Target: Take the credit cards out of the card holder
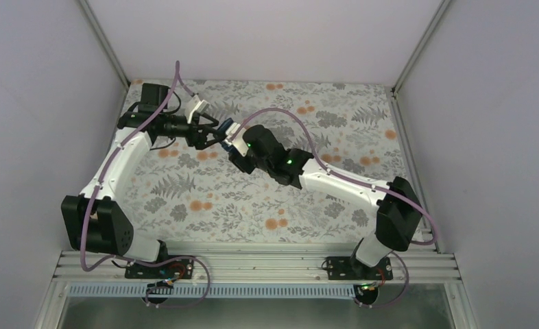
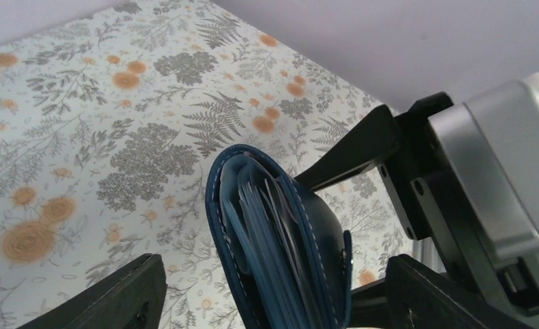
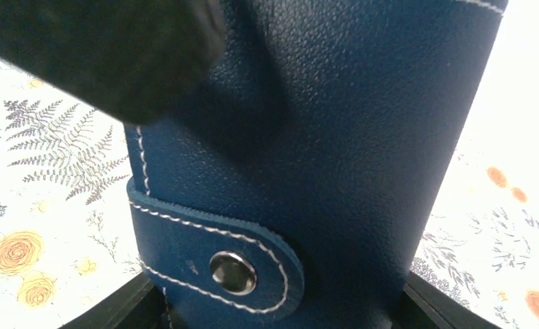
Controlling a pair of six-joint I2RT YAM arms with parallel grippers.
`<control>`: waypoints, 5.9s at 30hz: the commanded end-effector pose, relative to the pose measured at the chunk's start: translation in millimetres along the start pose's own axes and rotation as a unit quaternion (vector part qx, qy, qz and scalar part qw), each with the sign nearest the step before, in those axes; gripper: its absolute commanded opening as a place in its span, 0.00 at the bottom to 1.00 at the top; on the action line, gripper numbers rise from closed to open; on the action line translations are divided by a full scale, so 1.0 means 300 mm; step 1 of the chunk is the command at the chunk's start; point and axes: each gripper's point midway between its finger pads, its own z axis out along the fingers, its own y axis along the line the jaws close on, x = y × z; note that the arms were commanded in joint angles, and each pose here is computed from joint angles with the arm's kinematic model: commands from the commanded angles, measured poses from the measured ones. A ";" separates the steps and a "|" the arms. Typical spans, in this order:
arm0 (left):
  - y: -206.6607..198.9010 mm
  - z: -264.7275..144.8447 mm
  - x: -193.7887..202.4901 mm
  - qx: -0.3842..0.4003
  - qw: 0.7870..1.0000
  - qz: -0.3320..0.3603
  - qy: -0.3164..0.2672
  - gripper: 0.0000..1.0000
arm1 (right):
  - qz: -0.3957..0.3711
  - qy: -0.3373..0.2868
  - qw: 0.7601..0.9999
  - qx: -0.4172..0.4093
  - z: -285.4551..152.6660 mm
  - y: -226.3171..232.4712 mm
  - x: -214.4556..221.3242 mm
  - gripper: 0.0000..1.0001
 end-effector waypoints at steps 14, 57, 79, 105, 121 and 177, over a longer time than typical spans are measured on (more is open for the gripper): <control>-0.086 -0.037 -0.033 0.002 0.997 0.073 -0.006 0.02 | -0.027 -0.073 0.997 0.019 -0.132 -0.002 -0.153 0.99; -0.223 -0.115 -0.178 -0.033 0.978 0.204 -0.002 0.75 | 0.103 -0.136 0.922 -0.347 -0.289 -0.019 -0.216 0.04; 0.023 0.046 -0.165 -0.174 0.981 0.076 0.037 1.00 | 0.371 -0.183 0.910 -0.040 -0.258 -0.244 -0.373 0.04; 0.216 -0.034 -0.167 -0.339 0.935 0.084 0.053 0.45 | 0.304 -0.184 0.920 -0.167 -0.281 -0.089 -0.454 0.04; 0.294 -0.182 -0.155 -0.365 0.928 0.067 0.033 0.44 | 0.297 -0.196 0.924 -0.143 -0.355 -0.150 -0.412 0.04; -0.582 -0.264 -0.467 0.077 0.974 0.175 -0.125 0.02 | 0.089 -0.399 0.845 -0.345 -0.717 -0.032 -0.458 0.99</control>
